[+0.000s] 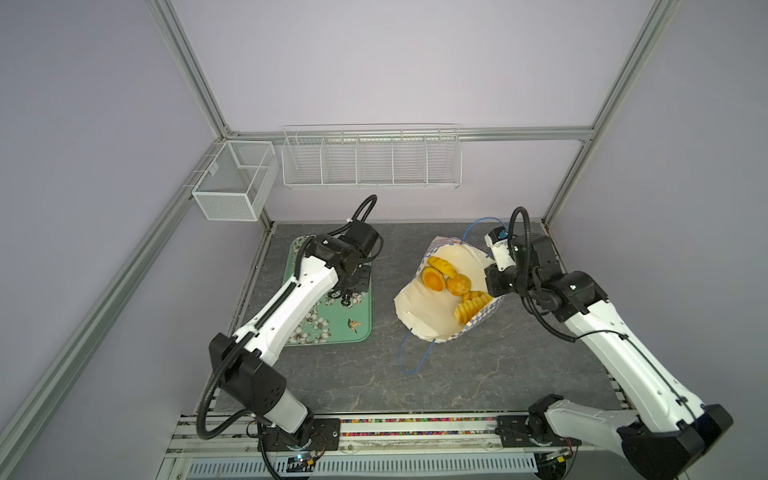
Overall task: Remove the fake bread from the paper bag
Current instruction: 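Move the left gripper's tongs back into the bag toward the breads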
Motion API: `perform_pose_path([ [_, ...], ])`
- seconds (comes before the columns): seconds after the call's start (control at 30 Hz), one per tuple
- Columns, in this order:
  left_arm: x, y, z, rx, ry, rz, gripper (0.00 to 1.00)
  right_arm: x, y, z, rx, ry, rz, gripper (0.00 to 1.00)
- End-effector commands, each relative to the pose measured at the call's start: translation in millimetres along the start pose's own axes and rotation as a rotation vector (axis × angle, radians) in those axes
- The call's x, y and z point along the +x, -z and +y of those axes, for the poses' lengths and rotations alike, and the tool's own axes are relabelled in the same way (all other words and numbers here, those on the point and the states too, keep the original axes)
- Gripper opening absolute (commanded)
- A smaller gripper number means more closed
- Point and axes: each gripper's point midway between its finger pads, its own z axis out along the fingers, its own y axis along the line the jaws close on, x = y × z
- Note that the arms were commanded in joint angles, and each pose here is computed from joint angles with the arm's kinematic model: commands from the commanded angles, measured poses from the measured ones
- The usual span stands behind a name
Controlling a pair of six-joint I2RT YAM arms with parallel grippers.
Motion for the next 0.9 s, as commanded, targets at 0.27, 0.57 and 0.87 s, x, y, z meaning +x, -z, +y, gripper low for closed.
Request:
perform_pose_path([
  [0.27, 33, 115, -57, 0.429, -0.128, -0.29, 0.11, 9, 8, 11, -0.077, -0.037, -0.023, 0.07],
  [0.57, 81, 133, -137, 0.526, -0.427, -0.304, 0.11, 26, 7, 24, -0.151, -0.006, -0.016, 0.07],
  [0.87, 109, 103, -170, 0.498, -0.523, -0.231, 0.1, 32, 9, 25, -0.161, 0.018, -0.035, 0.07],
])
